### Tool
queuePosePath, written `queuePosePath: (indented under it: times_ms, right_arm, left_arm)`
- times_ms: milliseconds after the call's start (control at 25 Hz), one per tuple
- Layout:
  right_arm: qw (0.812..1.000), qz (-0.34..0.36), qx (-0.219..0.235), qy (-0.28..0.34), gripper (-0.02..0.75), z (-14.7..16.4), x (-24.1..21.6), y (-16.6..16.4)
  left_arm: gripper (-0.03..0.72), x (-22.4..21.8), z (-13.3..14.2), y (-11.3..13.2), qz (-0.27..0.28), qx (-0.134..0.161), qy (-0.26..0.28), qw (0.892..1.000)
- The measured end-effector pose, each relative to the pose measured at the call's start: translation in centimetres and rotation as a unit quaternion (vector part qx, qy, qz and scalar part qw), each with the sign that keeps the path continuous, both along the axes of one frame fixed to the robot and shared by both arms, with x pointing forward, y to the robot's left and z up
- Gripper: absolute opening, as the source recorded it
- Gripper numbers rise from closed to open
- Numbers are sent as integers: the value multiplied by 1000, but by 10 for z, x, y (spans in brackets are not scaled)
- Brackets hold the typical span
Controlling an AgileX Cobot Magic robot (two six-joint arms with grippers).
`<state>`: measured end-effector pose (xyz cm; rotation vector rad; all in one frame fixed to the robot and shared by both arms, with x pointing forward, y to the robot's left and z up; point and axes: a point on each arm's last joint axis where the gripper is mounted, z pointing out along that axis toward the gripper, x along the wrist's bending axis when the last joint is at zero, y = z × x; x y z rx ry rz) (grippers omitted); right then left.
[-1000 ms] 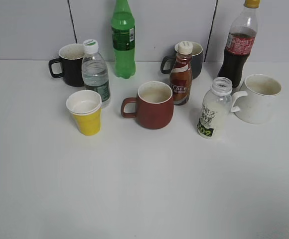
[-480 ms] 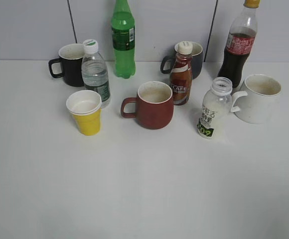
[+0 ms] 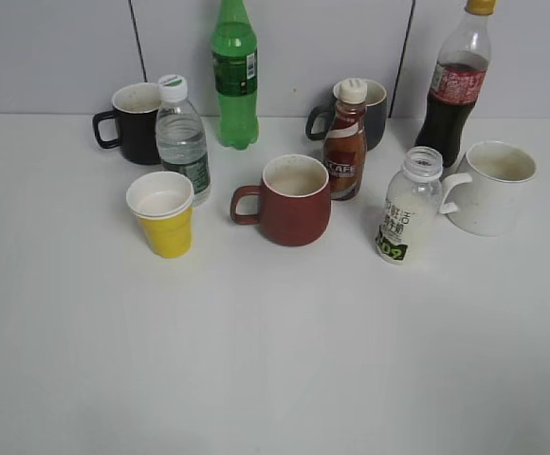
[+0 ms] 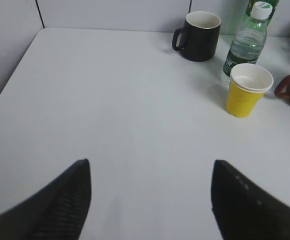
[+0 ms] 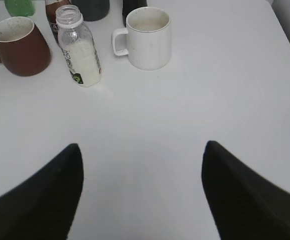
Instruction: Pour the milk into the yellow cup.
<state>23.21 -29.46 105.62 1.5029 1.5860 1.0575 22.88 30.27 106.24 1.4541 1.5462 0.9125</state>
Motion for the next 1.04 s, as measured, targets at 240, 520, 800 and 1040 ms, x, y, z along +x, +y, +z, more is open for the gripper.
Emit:
queuePosePath:
  times_ms: [240, 520, 800, 1040]
  right_arm:
    - [1000, 0, 0, 0, 554, 0, 0, 0]
    - [1000, 0, 1, 0, 554, 0, 0, 0]
    - [1000, 0, 1, 0, 554, 0, 0, 0]
    - [1000, 0, 1, 0, 554, 0, 0, 0]
  left_arm:
    - [567, 0, 0, 0, 0, 0, 0, 1000]
    - [567, 0, 0, 0, 0, 0, 0, 1000]
    - [567, 0, 0, 0, 0, 0, 0, 1000]
    - [567, 0, 0, 0, 0, 0, 0, 1000]
